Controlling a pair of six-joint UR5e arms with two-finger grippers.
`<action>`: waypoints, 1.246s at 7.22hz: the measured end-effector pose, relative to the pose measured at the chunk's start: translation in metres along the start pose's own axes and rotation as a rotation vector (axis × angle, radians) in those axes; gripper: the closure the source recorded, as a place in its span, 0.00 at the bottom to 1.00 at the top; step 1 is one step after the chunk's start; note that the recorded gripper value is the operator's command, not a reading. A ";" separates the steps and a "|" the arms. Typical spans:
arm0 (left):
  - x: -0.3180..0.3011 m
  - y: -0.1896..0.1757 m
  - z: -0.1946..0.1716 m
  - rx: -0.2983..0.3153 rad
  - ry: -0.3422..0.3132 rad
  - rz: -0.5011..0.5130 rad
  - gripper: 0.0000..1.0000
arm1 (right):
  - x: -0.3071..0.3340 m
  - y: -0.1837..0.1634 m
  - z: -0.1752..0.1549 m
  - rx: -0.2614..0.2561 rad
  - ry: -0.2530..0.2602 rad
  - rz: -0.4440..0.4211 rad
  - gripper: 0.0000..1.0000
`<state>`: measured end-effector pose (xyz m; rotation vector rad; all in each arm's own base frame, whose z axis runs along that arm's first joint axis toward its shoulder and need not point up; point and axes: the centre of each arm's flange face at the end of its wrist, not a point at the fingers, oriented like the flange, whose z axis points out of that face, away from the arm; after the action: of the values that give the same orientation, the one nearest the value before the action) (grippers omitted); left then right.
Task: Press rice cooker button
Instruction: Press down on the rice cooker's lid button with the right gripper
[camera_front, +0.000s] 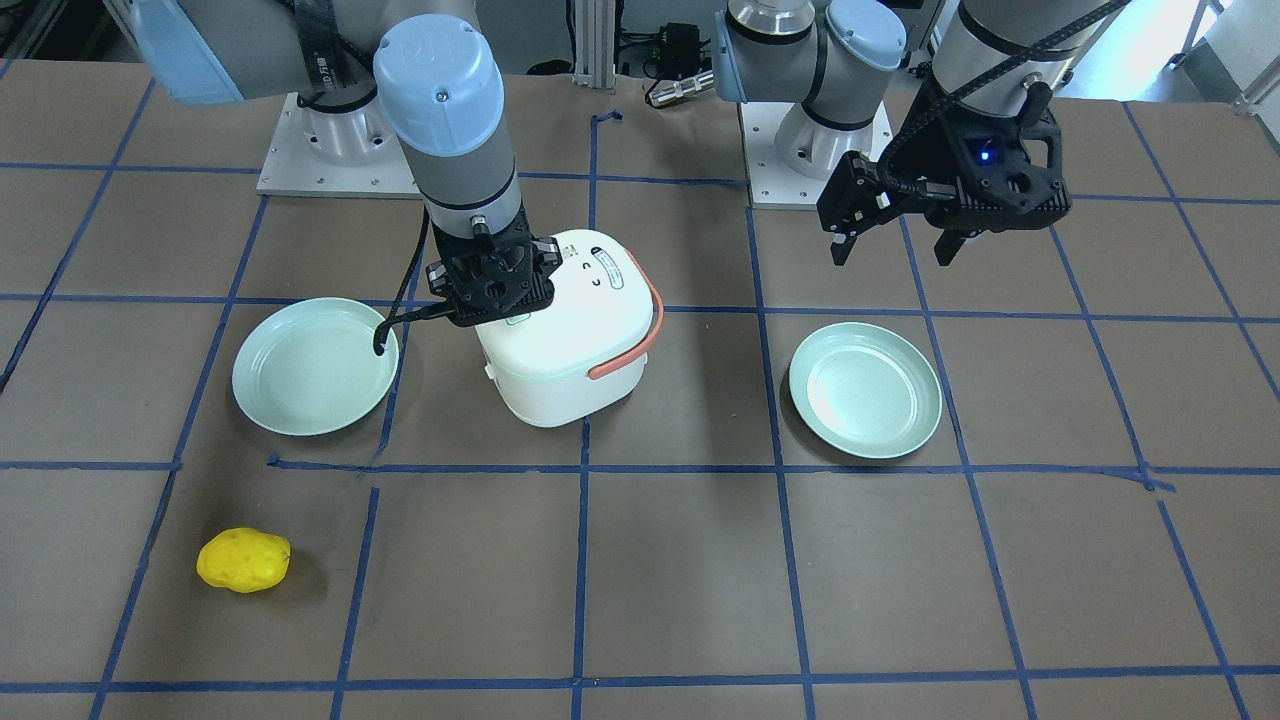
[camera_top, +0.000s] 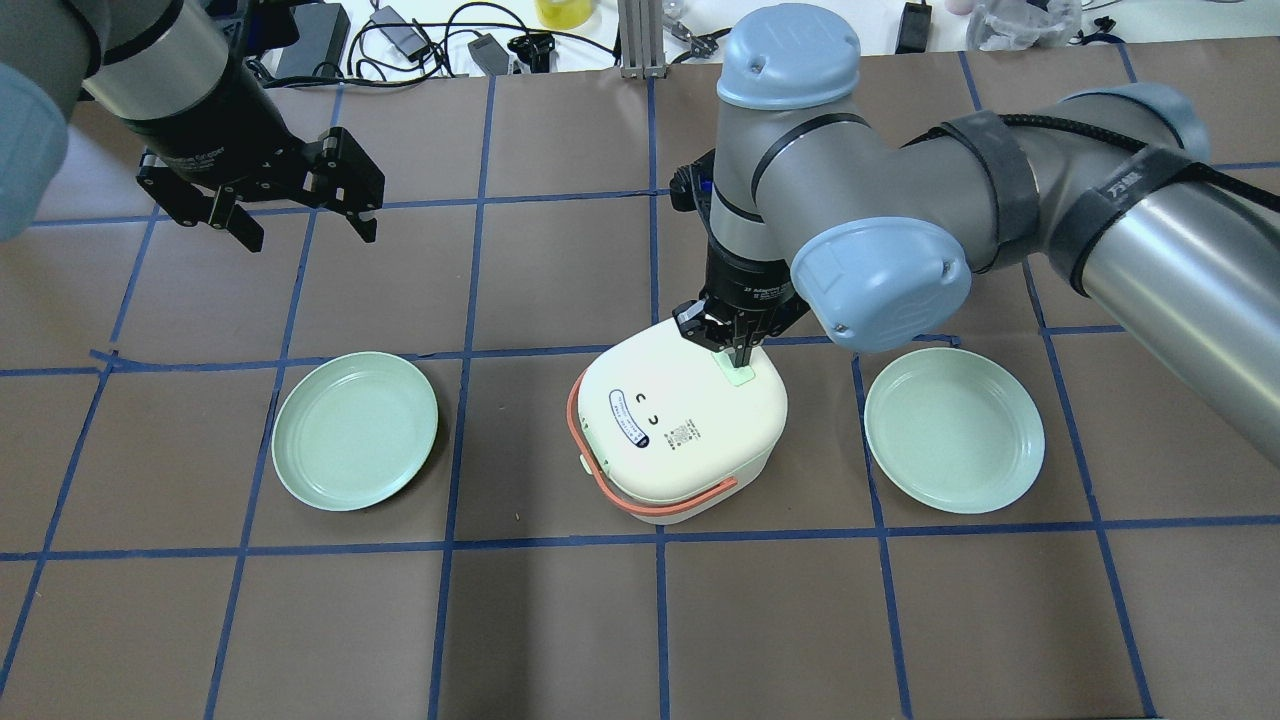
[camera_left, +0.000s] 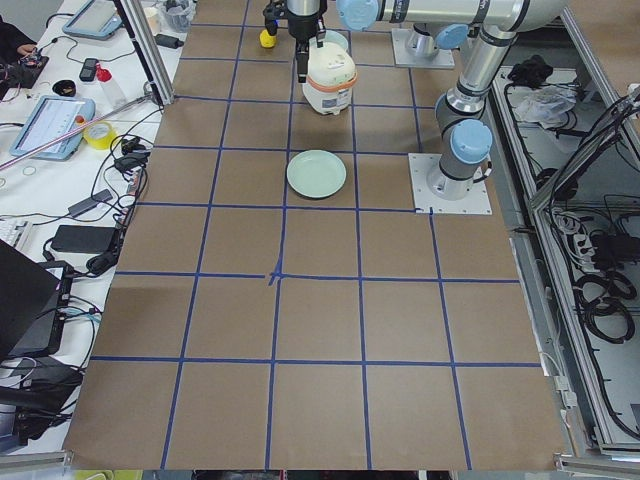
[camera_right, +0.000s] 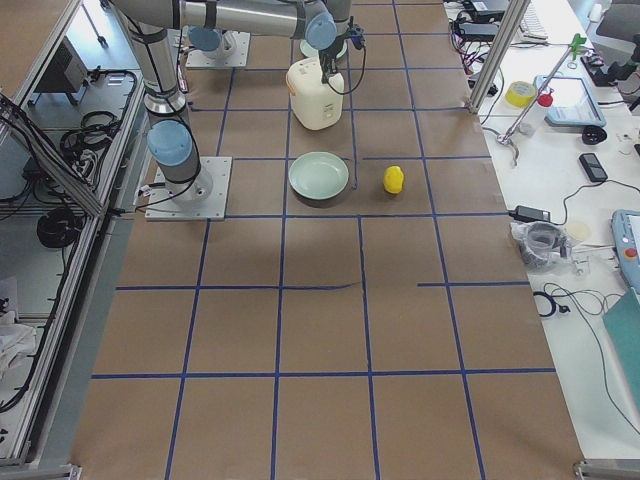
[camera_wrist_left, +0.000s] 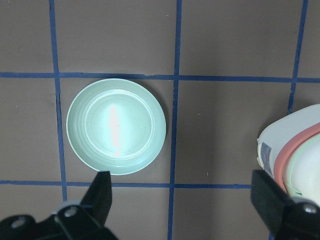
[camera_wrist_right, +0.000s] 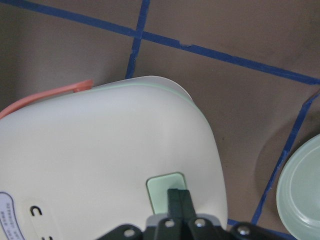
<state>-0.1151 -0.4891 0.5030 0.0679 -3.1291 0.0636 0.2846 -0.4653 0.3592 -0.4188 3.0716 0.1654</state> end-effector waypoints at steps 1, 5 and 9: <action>0.000 0.000 0.000 0.000 0.000 0.000 0.00 | 0.000 0.000 0.000 -0.001 0.000 0.000 1.00; 0.000 0.000 0.000 0.000 0.000 0.001 0.00 | 0.000 -0.001 0.006 -0.012 0.001 0.000 1.00; 0.000 0.000 0.000 0.000 0.000 0.000 0.00 | -0.002 -0.006 -0.040 0.071 0.002 0.022 0.00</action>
<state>-0.1151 -0.4891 0.5030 0.0676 -3.1291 0.0636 0.2872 -0.4747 0.3985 -0.3822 3.0735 0.0562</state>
